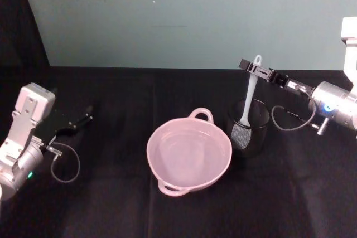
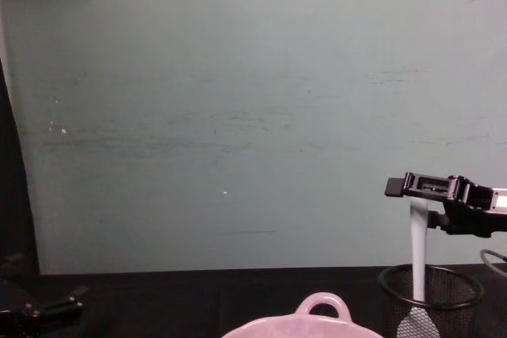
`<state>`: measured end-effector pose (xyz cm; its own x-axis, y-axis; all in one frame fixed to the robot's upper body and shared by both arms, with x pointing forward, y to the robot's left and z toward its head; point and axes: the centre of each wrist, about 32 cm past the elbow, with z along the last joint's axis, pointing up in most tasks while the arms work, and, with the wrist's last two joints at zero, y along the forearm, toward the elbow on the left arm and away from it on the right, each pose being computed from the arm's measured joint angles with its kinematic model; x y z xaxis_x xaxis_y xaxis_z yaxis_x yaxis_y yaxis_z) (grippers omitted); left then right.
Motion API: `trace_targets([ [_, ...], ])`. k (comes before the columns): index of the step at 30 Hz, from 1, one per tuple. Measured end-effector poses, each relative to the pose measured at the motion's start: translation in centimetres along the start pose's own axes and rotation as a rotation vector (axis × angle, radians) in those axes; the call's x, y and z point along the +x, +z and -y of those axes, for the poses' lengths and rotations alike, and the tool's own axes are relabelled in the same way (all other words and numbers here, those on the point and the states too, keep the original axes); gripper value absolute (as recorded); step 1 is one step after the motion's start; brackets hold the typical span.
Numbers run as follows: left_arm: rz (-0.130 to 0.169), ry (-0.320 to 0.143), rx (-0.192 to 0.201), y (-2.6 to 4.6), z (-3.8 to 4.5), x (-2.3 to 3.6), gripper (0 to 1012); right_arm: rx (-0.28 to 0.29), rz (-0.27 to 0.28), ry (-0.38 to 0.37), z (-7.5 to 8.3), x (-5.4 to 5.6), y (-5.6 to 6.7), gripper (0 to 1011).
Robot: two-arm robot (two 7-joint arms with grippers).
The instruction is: Use the one hand to pick up the spoon and stir the clear water in the bowl.
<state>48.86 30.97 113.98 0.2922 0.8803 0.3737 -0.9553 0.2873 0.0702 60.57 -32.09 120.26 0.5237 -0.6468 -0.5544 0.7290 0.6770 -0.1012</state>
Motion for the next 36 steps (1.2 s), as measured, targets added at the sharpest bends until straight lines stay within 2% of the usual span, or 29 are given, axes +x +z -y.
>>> trace_targets([
  [6,0.0,0.0,0.0,0.0,0.0,0.0,1005,-0.009,-0.001,-0.002,-0.01,0.06,-0.09,984],
  [12,0.0,0.0,0.0,0.0,0.0,0.0,1005,-0.01,0.001,0.007,0.03,0.11,0.0,844],
  [27,0.0,0.0,0.0,0.0,0.0,0.0,1005,-0.008,0.012,0.011,0.21,0.19,0.16,378],
  [28,0.0,0.0,0.0,0.0,0.0,0.0,1005,-0.008,0.02,0.007,0.27,0.14,0.22,315],
  [31,0.0,0.0,0.0,0.0,0.0,0.0,1005,-0.009,0.034,0.004,0.34,0.04,0.28,255],
  [32,0.0,0.0,0.0,0.0,0.0,0.0,1005,-0.01,0.048,-0.002,0.42,-0.03,0.3,197],
  [36,0.0,0.0,0.0,0.0,0.0,0.0,1005,-0.014,0.095,-0.016,0.59,-0.3,0.44,127],
])
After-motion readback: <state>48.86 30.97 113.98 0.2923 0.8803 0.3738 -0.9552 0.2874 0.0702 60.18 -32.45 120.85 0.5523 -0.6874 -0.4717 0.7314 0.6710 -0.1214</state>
